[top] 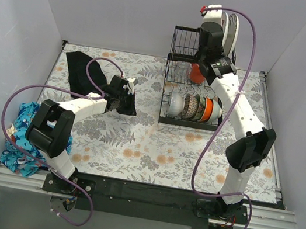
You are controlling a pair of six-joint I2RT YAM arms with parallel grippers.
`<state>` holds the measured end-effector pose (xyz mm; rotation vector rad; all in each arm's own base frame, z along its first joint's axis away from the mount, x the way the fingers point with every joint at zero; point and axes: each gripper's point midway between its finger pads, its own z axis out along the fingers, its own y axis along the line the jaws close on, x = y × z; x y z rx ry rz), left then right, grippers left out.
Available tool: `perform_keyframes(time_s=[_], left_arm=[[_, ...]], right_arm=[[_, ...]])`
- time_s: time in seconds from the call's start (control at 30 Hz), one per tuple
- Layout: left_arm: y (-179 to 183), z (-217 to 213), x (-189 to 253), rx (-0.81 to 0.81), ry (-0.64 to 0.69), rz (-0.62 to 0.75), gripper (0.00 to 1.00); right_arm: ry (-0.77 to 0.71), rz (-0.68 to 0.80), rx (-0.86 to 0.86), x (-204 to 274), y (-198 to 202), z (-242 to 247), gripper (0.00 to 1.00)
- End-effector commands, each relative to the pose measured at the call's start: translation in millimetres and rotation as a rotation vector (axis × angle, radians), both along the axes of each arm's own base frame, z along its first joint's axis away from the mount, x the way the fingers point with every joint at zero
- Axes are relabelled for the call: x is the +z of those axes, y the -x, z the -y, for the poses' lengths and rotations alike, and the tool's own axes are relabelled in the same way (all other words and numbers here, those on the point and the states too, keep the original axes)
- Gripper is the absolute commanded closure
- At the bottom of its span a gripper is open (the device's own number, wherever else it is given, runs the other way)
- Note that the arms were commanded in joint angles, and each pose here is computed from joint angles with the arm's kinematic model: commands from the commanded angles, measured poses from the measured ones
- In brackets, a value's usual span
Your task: Load the mixed dishes into the dish rack
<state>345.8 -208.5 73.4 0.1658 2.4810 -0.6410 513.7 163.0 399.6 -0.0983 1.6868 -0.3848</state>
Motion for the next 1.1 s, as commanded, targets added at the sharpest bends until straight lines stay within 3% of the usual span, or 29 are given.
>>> perform_keyframes(time_s=[0.0,0.13,0.33,0.57,0.6,0.63,0.7,0.73,0.87,0.93,0.97,1.0,1.03,1.07], left_arm=[[-7,3,21,0.000,0.026,0.061,1.00],[-7,2,21,0.003,0.021,0.065,1.00],[-6,1,22,0.003,0.017,0.068,1.00],[-3,-4,24,0.006,0.003,0.081,1.00],[-2,-4,24,0.007,0.001,0.080,1.00],[-1,-5,25,0.004,0.001,0.084,1.00],[0,-5,25,0.003,0.002,0.084,0.99],[0,-5,26,0.001,0.005,0.085,0.97],[-2,1,38,-0.012,0.038,0.100,0.80],[-2,9,47,-0.051,0.067,0.113,0.62],[-7,11,58,-0.054,0.076,0.139,0.50],[-10,12,64,-0.053,0.084,0.152,0.43],[-13,13,71,-0.054,0.089,0.168,0.30],[-18,15,81,-0.054,0.097,0.192,0.24]], right_arm=[[-0.144,0.200,-0.042,60,4,12,0.99],[-0.149,0.184,-0.051,50,-1,11,0.99],[-0.167,0.212,-0.221,46,-7,28,0.99],[-0.158,0.194,-0.196,31,-19,18,0.99],[-0.148,0.186,-0.188,27,-21,16,0.94],[-0.147,0.185,-0.179,27,-22,14,0.77],[-0.141,0.182,-0.146,29,-23,9,0.60],[-0.139,0.181,-0.131,34,-21,8,0.46],[-0.121,0.174,-0.066,47,-7,3,0.33],[-0.135,0.174,-0.034,61,13,2,0.29],[-0.102,0.105,0.000,40,19,-4,0.23],[-0.120,0.113,0.048,54,40,-8,0.15],[-0.123,0.086,0.091,47,50,-16,0.02],[-0.089,0.011,0.156,23,60,-26,0.02]])
